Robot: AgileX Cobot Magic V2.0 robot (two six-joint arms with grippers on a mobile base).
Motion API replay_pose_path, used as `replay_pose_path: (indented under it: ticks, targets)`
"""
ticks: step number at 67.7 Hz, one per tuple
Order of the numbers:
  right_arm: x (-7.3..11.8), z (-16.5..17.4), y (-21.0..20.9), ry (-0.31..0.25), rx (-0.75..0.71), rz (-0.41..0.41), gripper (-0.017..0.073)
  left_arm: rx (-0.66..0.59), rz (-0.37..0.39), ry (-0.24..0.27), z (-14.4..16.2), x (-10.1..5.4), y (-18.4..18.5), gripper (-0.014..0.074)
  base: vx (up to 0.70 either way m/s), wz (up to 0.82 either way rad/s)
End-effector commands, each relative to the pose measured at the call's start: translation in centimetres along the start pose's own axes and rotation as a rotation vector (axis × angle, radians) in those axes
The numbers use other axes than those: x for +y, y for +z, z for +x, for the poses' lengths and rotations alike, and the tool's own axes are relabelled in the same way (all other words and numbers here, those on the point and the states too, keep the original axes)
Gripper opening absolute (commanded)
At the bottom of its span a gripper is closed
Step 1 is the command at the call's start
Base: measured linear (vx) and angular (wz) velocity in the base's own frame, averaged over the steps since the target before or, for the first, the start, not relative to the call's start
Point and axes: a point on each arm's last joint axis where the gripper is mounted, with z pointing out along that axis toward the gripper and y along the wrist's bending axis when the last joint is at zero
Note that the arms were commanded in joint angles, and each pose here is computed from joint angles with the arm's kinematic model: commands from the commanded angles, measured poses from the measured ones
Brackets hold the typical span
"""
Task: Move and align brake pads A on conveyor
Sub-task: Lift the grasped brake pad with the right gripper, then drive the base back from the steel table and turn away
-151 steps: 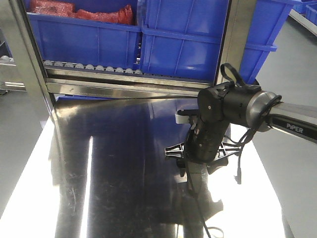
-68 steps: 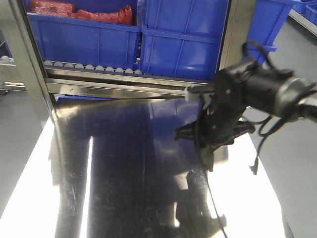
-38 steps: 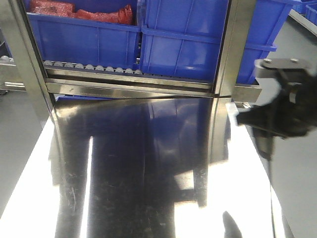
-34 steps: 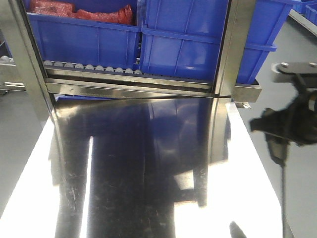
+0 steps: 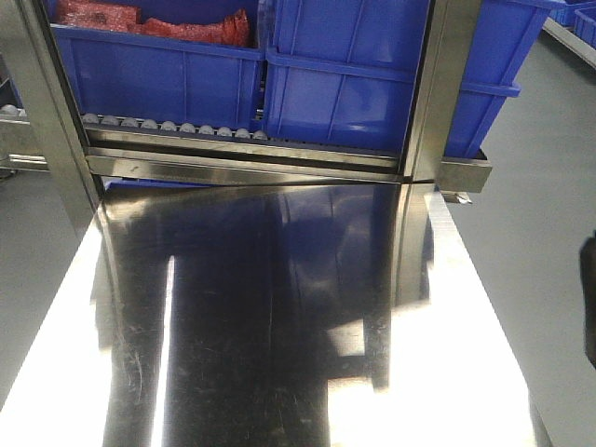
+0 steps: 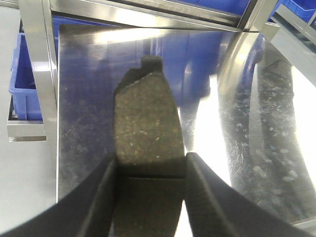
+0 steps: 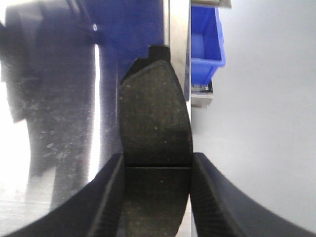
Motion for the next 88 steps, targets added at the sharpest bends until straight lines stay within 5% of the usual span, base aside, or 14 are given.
replay_pose_path:
  ticks: [1, 42, 88]
  targets:
    - [-0.2, 0.3, -2.1, -0.007, -0.190, -0.016, -0.0004, -0.090, 0.032, 0.003, -1.4, -0.4, -0.4, -0.0006, 0.00, 0.00]
    - [-0.7, 6.5, -4.9, 0.019, -0.391, -0.066, -0.0004, -0.090, 0.032, 0.003, -1.4, -0.4, -0.4, -0.0006, 0.00, 0.00]
    - [-1.0, 6.9, -5.0, -0.009, -0.400, -0.030, -0.0004, -0.090, 0.032, 0.003, -1.4, -0.4, -0.4, -0.0006, 0.00, 0.00]
